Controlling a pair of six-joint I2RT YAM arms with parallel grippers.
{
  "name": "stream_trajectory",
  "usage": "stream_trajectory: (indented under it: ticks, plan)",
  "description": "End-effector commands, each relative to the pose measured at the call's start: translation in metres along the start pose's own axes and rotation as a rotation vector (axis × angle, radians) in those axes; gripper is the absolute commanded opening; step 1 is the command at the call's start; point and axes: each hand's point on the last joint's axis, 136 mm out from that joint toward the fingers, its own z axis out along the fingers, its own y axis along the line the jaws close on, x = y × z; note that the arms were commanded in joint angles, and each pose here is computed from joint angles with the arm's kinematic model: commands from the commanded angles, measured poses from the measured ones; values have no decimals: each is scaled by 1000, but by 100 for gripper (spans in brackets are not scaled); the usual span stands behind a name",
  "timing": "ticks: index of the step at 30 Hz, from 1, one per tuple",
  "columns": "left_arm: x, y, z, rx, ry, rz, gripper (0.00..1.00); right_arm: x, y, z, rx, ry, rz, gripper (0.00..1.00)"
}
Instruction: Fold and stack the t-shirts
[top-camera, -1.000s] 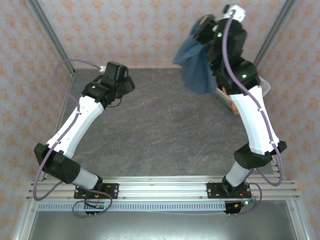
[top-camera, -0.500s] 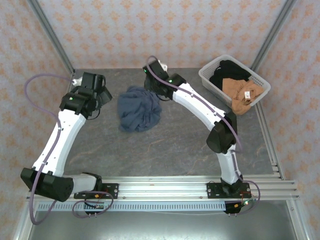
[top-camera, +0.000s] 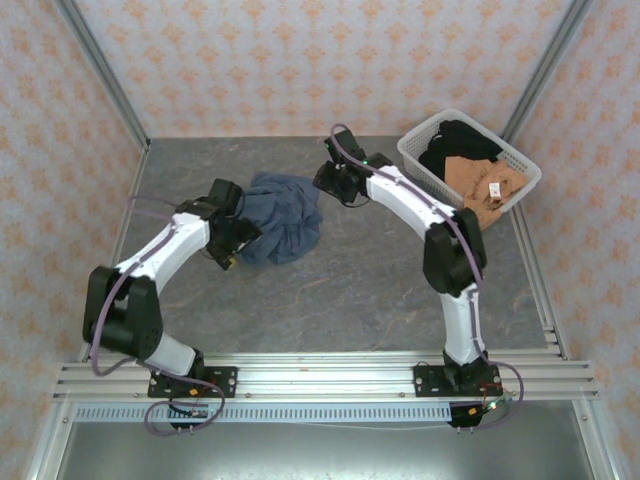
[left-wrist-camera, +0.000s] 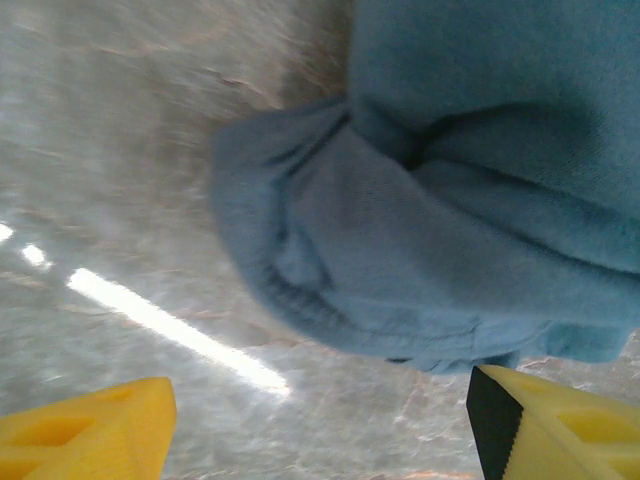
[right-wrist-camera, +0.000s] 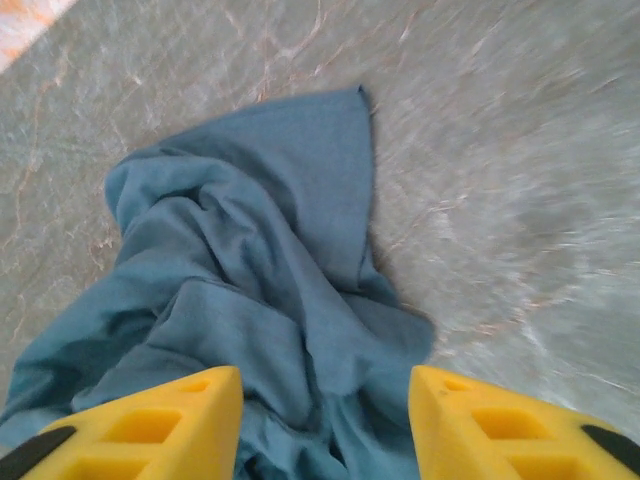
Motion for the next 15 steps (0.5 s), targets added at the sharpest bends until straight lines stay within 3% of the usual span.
stream_trajectory:
  ticks: [1,4,7,9,10,13,15]
  plan:
    - [11,-30,19,27,40,28,78,10,7,40,-31,112,35,51]
    - [14,-23,38,-34,35,42,71,13,7,68,-9,162,58,50]
    - [3,-9,49,-131,-2,69,37,15,-2,90,35,179,73,43]
    - [-9,2,45,-191,-46,77,11,15,-8,99,59,177,78,33]
    - [-14,4,42,-199,-63,75,3,16,-11,102,65,177,83,27]
    - [-29,11,25,-199,-116,73,0,13,-19,99,109,158,96,0]
    - [-40,18,10,-207,-150,81,0,7,-27,85,154,118,92,0]
